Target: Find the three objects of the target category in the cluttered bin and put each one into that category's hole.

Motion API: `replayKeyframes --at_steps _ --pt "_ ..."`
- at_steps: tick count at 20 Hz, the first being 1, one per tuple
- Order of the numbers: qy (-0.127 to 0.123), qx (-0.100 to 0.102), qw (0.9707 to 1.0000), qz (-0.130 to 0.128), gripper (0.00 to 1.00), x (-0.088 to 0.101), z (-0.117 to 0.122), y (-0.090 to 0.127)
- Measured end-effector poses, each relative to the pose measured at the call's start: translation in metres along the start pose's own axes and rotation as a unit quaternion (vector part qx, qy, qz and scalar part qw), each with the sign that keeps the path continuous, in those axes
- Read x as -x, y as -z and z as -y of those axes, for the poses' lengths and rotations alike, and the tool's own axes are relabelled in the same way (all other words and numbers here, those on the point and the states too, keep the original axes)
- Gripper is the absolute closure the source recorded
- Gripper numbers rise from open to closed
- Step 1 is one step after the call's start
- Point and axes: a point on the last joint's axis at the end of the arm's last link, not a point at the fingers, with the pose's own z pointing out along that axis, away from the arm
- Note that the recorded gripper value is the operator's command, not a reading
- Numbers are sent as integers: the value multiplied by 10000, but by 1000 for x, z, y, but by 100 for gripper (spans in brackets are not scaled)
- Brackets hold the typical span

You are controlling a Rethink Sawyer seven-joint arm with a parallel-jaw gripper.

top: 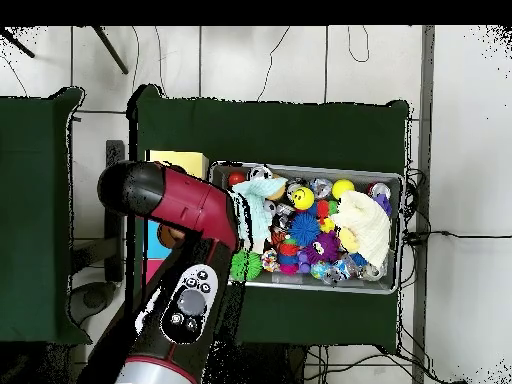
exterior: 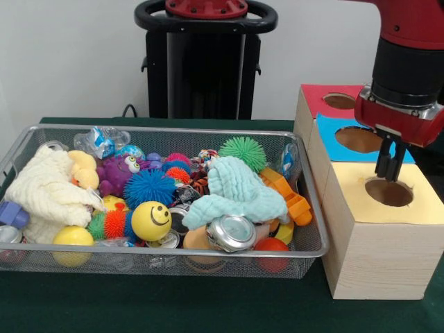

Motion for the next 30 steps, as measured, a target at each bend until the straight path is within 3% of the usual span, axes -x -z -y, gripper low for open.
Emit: replayKeyframes --at_steps 16,21,25,26,30 --pt "-110 -64 9999 107 100 19 12 8" --pt "-259 -48 9995 159 100 39 22 8" --pt "-446 -65 9987 226 100 62 42 10" --pt "-549 -111 9981 241 100 74 58 13" --pt "-727 -190 9967 304 100 91 89 18"
